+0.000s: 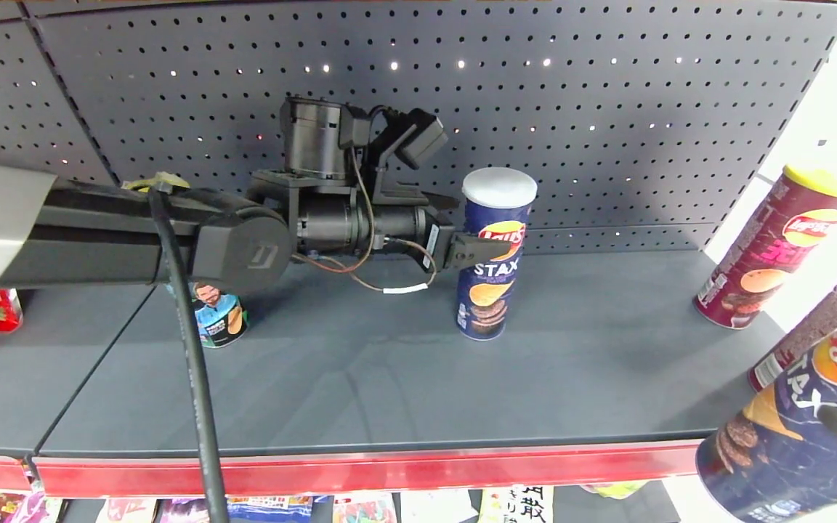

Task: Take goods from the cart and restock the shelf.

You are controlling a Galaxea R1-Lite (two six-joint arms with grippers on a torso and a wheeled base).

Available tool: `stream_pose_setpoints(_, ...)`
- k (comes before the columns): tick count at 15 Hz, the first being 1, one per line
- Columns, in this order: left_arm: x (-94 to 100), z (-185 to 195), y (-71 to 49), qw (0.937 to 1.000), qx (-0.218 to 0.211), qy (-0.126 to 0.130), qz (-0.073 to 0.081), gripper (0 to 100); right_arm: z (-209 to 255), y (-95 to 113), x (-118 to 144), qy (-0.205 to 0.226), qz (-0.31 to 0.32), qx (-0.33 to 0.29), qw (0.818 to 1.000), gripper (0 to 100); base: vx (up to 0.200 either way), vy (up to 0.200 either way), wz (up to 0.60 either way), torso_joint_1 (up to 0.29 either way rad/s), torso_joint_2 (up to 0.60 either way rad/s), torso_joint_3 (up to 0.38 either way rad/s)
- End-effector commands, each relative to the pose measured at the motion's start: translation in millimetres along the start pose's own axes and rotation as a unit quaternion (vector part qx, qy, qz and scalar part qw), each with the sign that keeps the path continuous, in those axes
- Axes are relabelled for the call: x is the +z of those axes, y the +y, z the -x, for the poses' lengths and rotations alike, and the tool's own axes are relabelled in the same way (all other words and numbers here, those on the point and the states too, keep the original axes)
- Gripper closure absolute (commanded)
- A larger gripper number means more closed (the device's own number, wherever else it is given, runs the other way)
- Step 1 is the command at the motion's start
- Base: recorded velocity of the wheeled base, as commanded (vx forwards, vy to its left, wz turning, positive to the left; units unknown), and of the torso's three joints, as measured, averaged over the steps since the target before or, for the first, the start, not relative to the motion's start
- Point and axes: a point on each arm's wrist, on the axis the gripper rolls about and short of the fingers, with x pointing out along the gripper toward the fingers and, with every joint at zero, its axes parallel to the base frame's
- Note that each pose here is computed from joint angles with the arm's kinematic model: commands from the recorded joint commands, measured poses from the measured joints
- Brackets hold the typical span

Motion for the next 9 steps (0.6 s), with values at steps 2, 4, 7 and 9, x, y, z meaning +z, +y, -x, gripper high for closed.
stream_pose_setpoints(2, 0.0, -10, -1.4, 1.0000, -0.006, -0.003, -0.003, 0, 1, 0, 0, -0.002, 0.001, -0.002, 1.000, 100, 0.000, 0.000, 0.00, 0.000, 0.00, 0.000)
stream_pose_setpoints(4, 1.8, -13, -6.5, 1.0000, -0.003, -0.003, -0.004, 0, 1, 0, 1, -0.002, 0.002, -0.002, 1.000, 100, 0.000, 0.000, 0.00, 0.000, 0.00, 0.000)
stream_pose_setpoints(7, 1.9, -19, -16.6, 0.9999, -0.010, -0.001, -0.005, 0, 1, 0, 1, -0.003, 0.002, -0.003, 1.000, 100, 0.000, 0.000, 0.00, 0.000, 0.00, 0.000)
stream_pose_setpoints(9, 1.0, -23, -18.4, 1.0000, 0.002, 0.002, -0.004, 0, 2, 0, 1, -0.005, 0.002, -0.003, 1.000, 100, 0.000, 0.000, 0.00, 0.000, 0.00, 0.000)
